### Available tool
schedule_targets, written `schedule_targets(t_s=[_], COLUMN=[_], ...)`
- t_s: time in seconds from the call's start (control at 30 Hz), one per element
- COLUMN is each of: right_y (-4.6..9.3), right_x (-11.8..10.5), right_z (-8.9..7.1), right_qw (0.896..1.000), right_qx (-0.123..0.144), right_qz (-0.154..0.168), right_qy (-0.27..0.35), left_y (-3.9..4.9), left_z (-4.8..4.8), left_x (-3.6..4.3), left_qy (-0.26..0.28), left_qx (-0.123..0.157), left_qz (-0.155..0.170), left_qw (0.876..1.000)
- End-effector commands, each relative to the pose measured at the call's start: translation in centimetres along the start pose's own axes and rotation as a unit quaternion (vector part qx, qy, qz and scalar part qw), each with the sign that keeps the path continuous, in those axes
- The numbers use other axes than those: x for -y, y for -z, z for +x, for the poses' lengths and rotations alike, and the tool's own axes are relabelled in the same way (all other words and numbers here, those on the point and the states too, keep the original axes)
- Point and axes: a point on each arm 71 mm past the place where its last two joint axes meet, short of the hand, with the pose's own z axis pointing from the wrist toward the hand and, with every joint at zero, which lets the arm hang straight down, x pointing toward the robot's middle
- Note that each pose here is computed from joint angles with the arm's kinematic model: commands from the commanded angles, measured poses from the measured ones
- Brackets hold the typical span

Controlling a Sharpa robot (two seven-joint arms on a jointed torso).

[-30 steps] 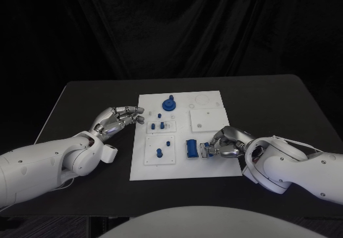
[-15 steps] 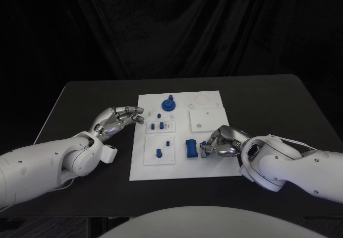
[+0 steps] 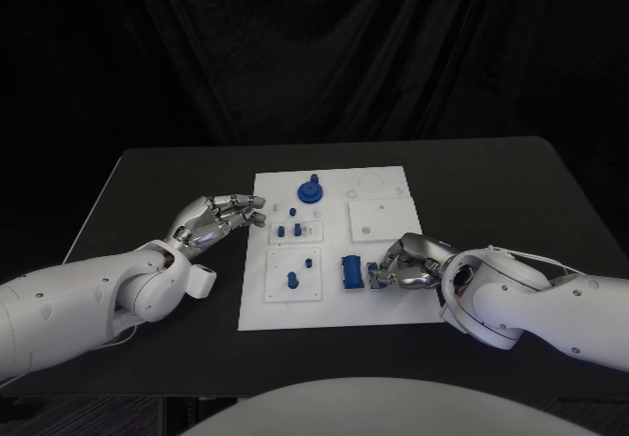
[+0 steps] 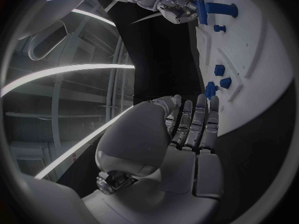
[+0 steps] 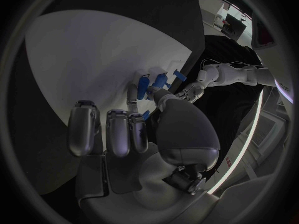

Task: Assemble the parts on the task board

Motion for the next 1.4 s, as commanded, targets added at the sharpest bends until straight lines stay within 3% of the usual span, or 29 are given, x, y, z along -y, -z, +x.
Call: schedule_targets(t_s=[0.03,0.7,1.4], right_y=[-0.06,-0.18,-0.19], right_x=[0.11,0.11,-0.10], right_z=[-0.01,-0.26,-0.12], right_qw=[1.000,1.000,1.000], right_qx=[-0.003,0.011,0.004], right_qz=[0.007,0.000,-0.008], right_qy=[0.011,0.007,0.001], left_y=[-0.01,-0.02,0.07], left_z=[0.20,0.21,0.25], left_x=[0.11,0.01,-0.26], left_qy=[0.007,0.008,0.010], left_qx=[-0.006,-0.007,-0.009], left_qz=[0.013,0.011,0.006], left_qw=[1.000,1.000,1.000])
